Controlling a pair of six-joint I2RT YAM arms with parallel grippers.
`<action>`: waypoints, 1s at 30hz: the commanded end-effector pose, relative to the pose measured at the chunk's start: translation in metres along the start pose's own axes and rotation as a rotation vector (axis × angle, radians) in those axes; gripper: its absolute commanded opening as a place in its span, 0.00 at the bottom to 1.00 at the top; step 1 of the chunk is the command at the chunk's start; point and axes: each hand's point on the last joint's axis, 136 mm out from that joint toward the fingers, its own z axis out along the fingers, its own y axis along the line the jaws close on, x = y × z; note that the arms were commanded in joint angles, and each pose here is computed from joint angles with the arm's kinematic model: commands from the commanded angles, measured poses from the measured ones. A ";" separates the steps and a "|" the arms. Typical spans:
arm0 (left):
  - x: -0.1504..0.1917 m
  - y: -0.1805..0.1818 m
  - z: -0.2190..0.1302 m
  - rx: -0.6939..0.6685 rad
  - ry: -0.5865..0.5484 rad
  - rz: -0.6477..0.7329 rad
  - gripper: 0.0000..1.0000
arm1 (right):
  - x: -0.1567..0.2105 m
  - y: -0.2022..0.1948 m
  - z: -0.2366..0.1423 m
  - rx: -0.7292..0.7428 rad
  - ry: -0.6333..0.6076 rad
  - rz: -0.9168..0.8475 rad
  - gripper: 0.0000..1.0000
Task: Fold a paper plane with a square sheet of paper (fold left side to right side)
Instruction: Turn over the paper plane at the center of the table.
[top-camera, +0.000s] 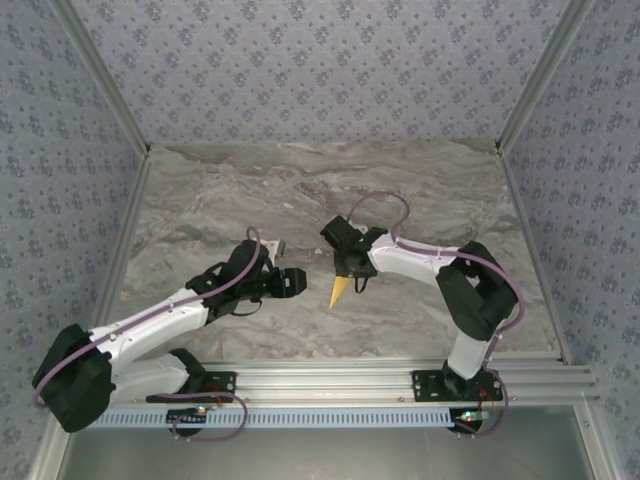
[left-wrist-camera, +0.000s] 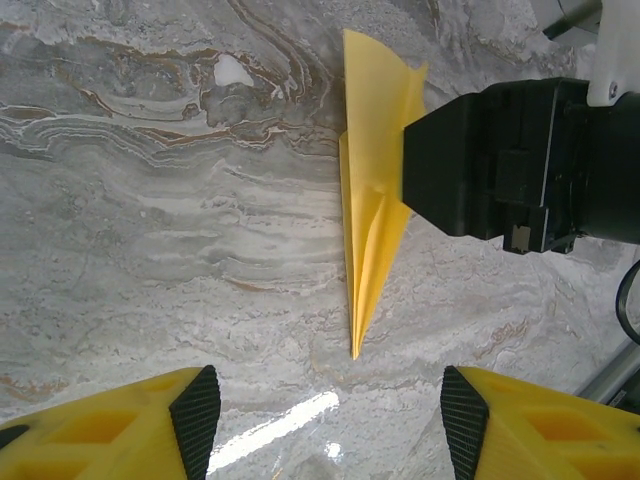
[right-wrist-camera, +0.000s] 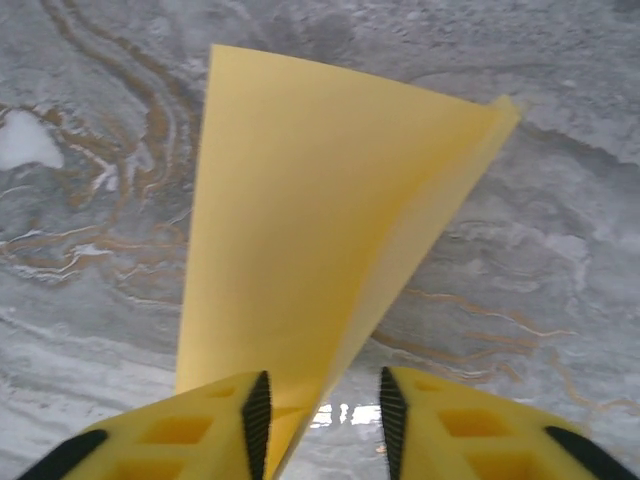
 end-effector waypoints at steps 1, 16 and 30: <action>-0.002 0.002 -0.003 -0.012 -0.012 0.015 0.63 | 0.002 -0.018 -0.014 0.051 -0.025 0.023 0.26; -0.012 0.012 -0.012 -0.104 -0.046 0.015 0.63 | -0.029 0.029 -0.107 -0.397 -0.194 -0.086 0.00; -0.019 0.020 -0.026 -0.168 -0.085 0.001 0.64 | 0.014 -0.005 -0.026 -0.613 -0.019 0.047 0.01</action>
